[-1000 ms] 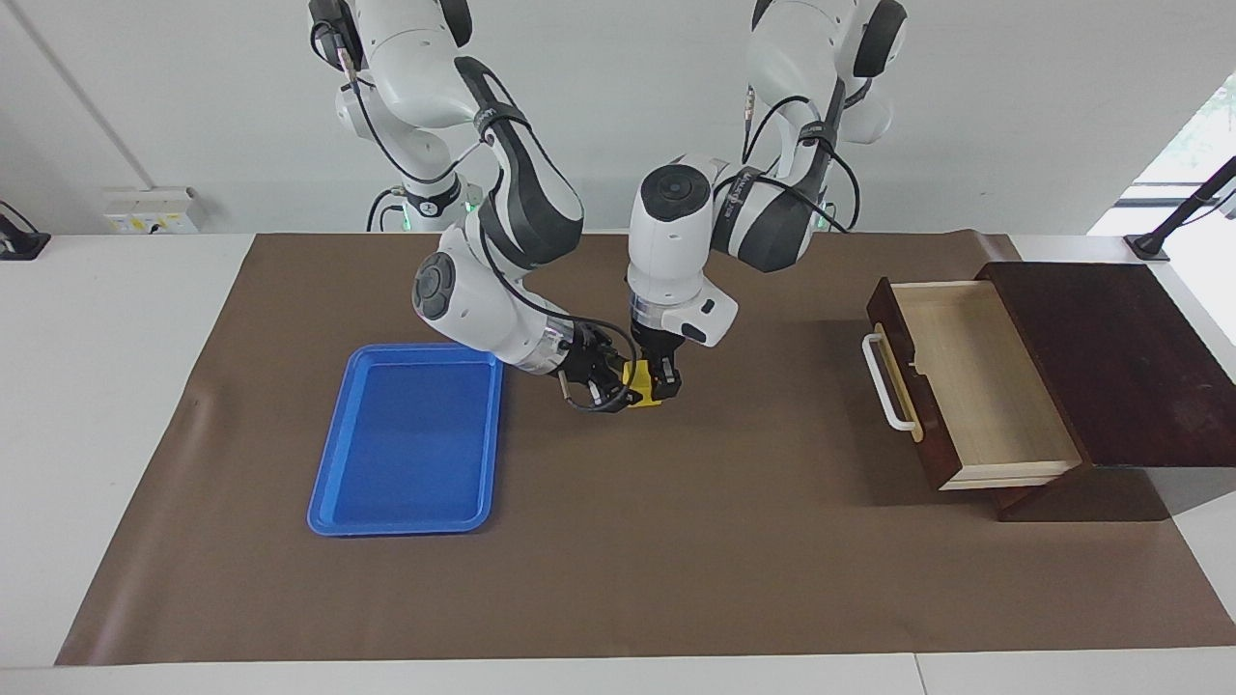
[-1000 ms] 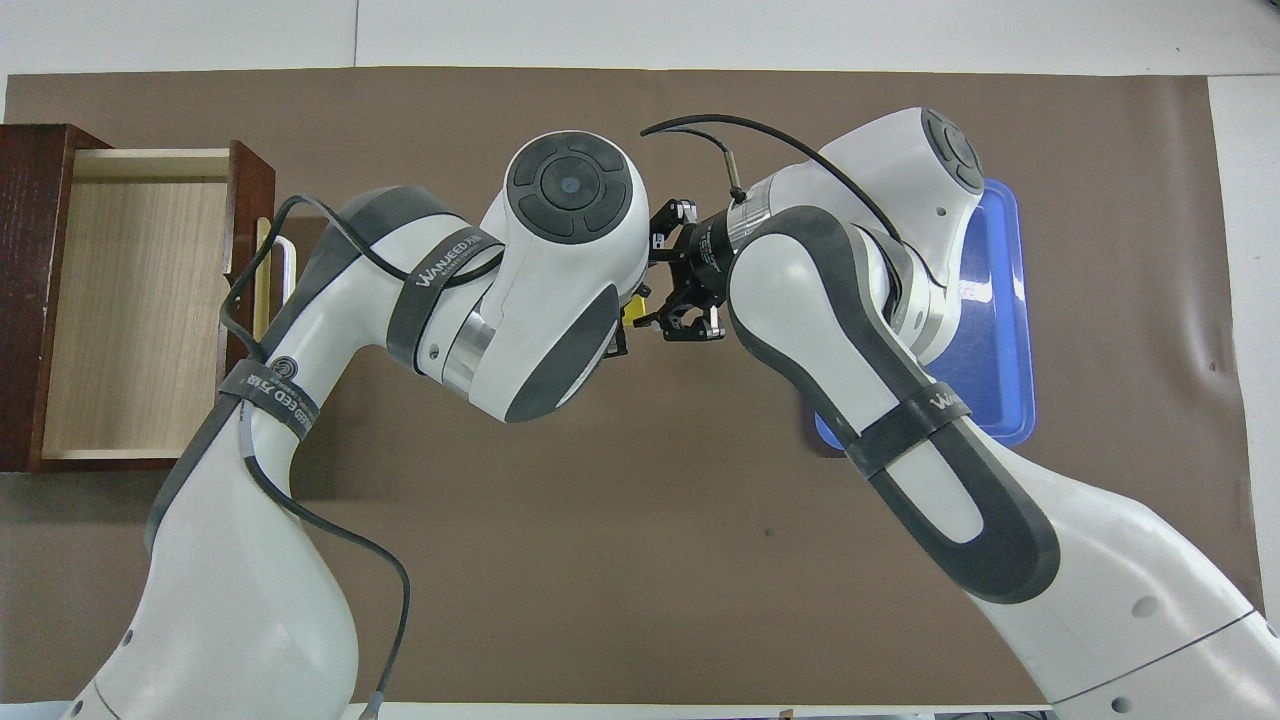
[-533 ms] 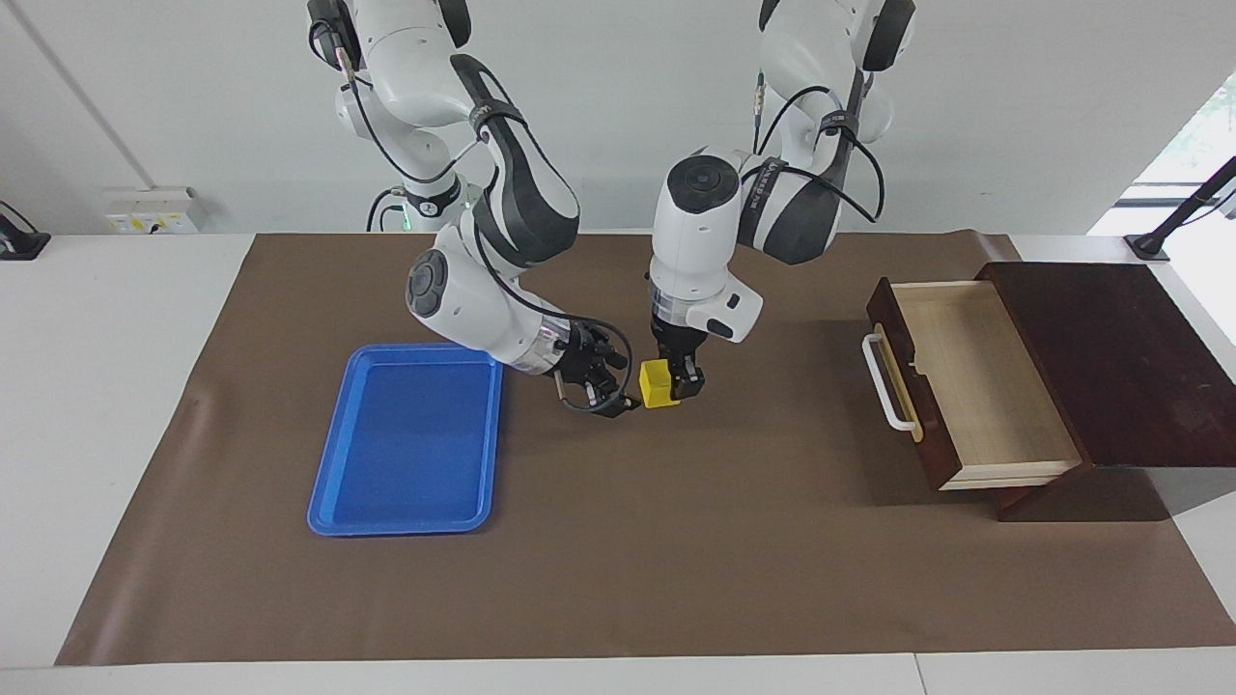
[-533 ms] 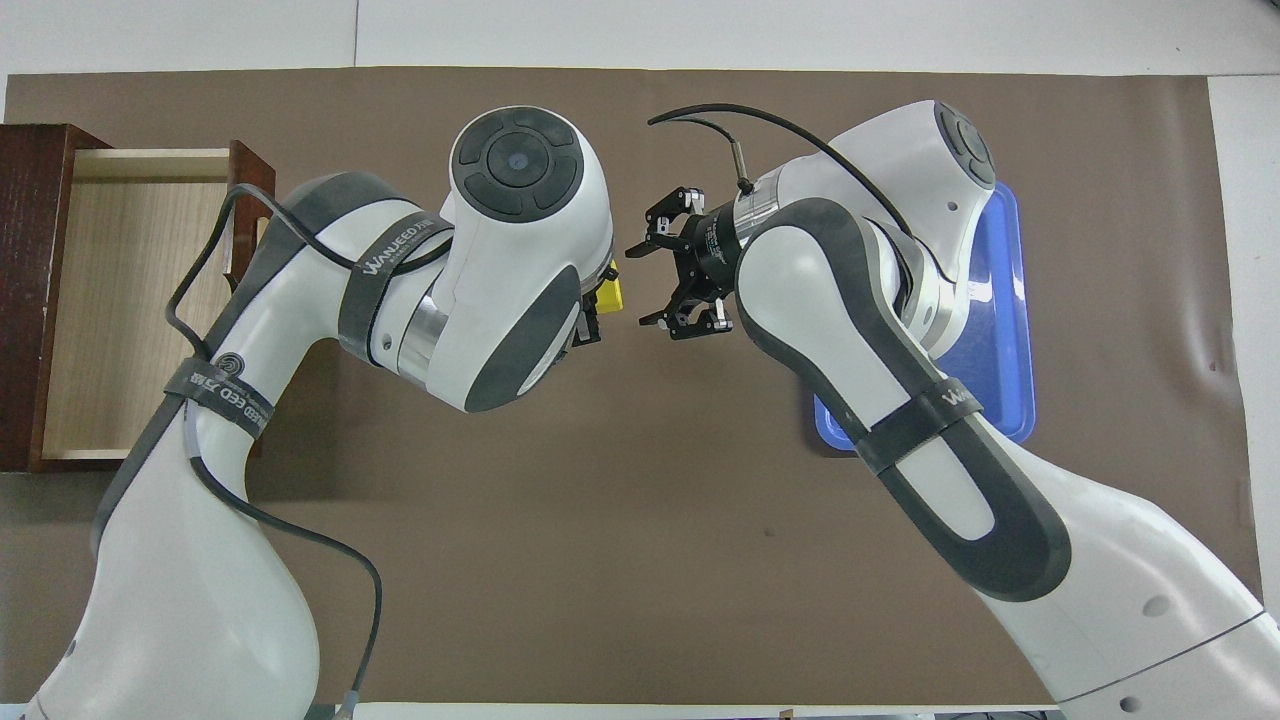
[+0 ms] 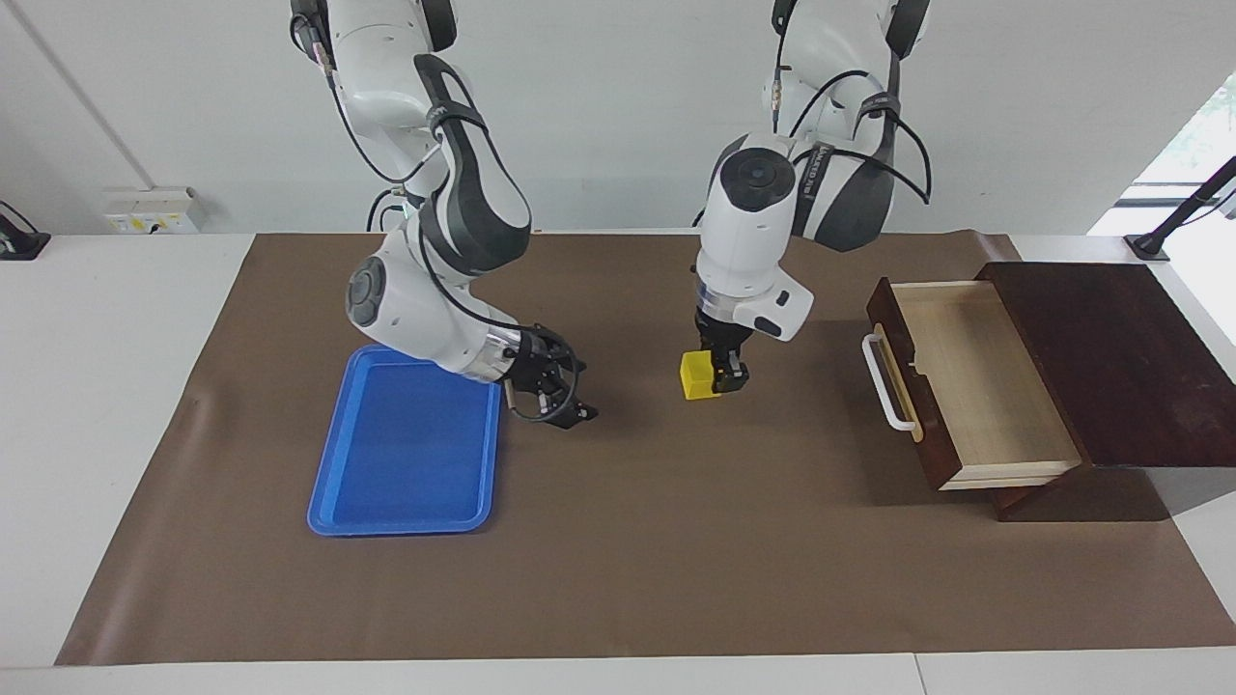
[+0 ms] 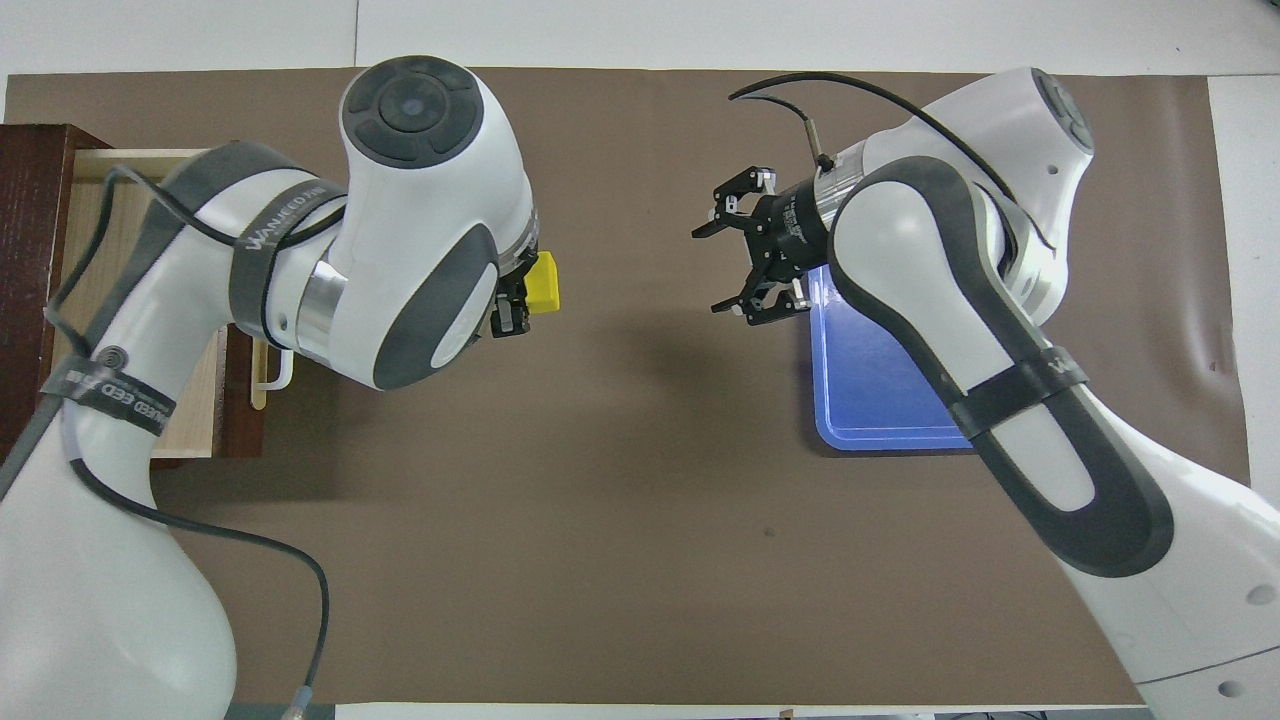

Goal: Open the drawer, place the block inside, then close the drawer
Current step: 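Lower the yellow block into the drawer and open the left gripper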

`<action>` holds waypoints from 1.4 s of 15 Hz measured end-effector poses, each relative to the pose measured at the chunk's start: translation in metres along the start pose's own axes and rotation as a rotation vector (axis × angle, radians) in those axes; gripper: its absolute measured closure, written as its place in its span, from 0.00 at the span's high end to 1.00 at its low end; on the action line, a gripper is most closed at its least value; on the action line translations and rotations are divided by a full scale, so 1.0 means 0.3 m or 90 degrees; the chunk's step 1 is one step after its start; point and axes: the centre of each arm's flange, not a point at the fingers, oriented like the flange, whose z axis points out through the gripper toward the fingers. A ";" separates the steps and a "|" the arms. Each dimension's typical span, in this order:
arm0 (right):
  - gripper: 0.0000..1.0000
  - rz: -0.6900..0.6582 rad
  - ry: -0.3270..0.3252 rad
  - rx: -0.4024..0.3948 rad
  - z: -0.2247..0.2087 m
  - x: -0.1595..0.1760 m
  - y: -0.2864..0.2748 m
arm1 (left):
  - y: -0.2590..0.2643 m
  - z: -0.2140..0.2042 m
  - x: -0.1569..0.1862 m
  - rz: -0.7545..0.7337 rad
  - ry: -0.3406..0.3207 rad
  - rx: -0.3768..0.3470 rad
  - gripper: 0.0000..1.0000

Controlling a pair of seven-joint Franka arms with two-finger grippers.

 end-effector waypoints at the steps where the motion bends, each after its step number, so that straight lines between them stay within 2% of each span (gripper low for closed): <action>1: 0.91 -0.031 0.029 -0.009 -0.067 0.026 0.016 | 0.016 -0.027 0.062 0.009 0.005 0.007 0.56; 2: 0.97 -0.069 0.064 -0.022 -0.135 0.034 0.038 | 0.038 -0.057 0.133 0.014 0.007 0.010 0.56; 4: 1.00 -0.152 0.139 -0.056 -0.258 0.015 0.089 | 0.093 -0.133 0.311 0.015 0.001 0.003 0.56; 6: 1.00 -0.244 0.197 -0.096 -0.370 -0.011 0.147 | 0.141 -0.211 0.536 0.011 -0.005 -0.006 0.56; 8: 1.00 -0.335 0.241 -0.133 -0.491 -0.009 0.207 | 0.167 -0.258 0.750 0.026 -0.006 -0.007 0.56; 12: 1.00 -0.488 0.301 -0.195 -0.720 0.020 0.321 | 0.199 -0.222 1.029 0.072 -0.007 0.003 0.56; 14: 1.00 -0.559 0.320 -0.226 -0.806 0.029 0.370 | 0.202 -0.151 1.115 0.079 -0.008 0.000 0.56; 16: 1.00 -0.636 0.332 -0.257 -0.861 0.039 0.401 | 0.179 -0.043 1.147 0.075 -0.008 -0.002 0.56; 18: 1.00 -0.705 0.319 -0.291 -0.869 0.041 0.418 | 0.141 0.058 1.181 0.065 -0.009 -0.003 0.56; 21: 1.00 -0.754 0.301 -0.321 -0.828 0.042 0.432 | 0.079 0.160 1.199 0.061 -0.010 0.003 0.56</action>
